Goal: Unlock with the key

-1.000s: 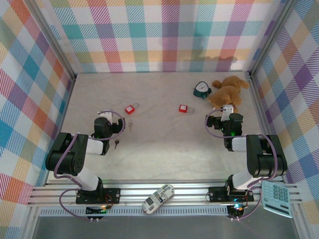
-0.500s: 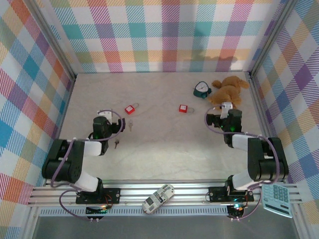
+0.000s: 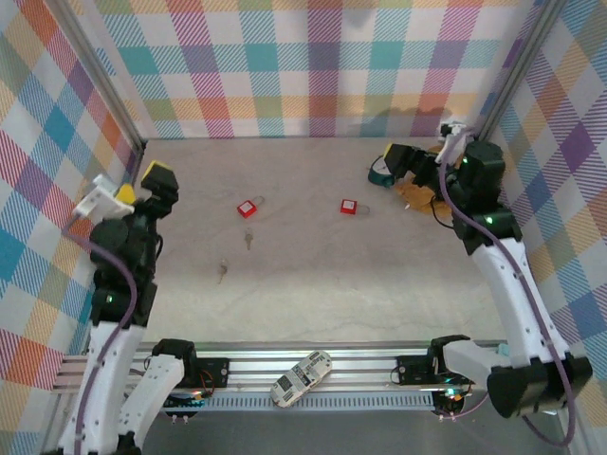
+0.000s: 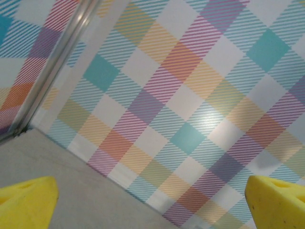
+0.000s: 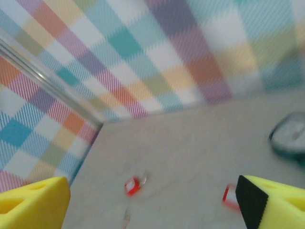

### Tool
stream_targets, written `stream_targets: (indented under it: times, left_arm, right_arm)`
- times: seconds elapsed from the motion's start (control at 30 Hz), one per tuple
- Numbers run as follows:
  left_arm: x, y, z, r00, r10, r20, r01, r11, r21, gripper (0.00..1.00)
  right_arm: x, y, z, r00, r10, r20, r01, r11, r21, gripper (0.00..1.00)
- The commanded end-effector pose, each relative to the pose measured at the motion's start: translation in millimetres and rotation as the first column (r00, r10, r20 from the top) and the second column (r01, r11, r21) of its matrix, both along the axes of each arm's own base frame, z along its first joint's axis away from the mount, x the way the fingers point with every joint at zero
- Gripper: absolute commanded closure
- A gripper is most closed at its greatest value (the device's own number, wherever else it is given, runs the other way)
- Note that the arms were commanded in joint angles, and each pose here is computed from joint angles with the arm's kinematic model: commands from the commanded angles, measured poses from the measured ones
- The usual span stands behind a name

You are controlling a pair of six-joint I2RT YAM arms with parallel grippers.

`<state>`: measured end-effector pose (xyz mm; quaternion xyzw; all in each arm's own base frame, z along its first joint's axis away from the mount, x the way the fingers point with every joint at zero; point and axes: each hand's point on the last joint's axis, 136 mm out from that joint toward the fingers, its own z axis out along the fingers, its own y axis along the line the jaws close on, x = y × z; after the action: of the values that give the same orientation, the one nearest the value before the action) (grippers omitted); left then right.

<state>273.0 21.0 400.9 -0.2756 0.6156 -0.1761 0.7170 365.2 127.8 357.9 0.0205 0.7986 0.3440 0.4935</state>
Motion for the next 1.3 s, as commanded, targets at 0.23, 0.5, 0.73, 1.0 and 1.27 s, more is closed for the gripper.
stream_targets:
  times: [0.23,0.5,0.73,1.0,1.27]
  left_arm:
    - [39,-35,-178,0.737,-0.169,-0.654,0.147,0.985,-0.089,0.34]
    - [48,-134,-304,0.342,-0.316,-0.885,0.400,0.901,-0.167,0.41]
    - [79,-155,-340,0.246,-0.254,-0.935,0.462,0.879,-0.118,0.40]
    - [96,-151,-366,0.156,-0.141,-0.978,0.537,0.843,-0.036,0.36]
    - [98,-153,-387,0.124,-0.137,-0.983,0.557,0.829,-0.045,0.35]
  right_arm:
    - [-32,54,-144,0.866,0.096,-0.491,-0.160,0.983,-0.089,0.16]
    - [-58,82,-212,0.770,0.195,-0.607,-0.293,0.954,-0.065,0.29]
    - [-71,85,-241,0.728,0.181,-0.661,-0.323,0.941,-0.098,0.28]
    - [-66,86,-243,0.727,0.165,-0.667,-0.304,0.948,-0.096,0.28]
    - [-69,84,-245,0.722,0.154,-0.675,-0.314,0.942,-0.121,0.27]
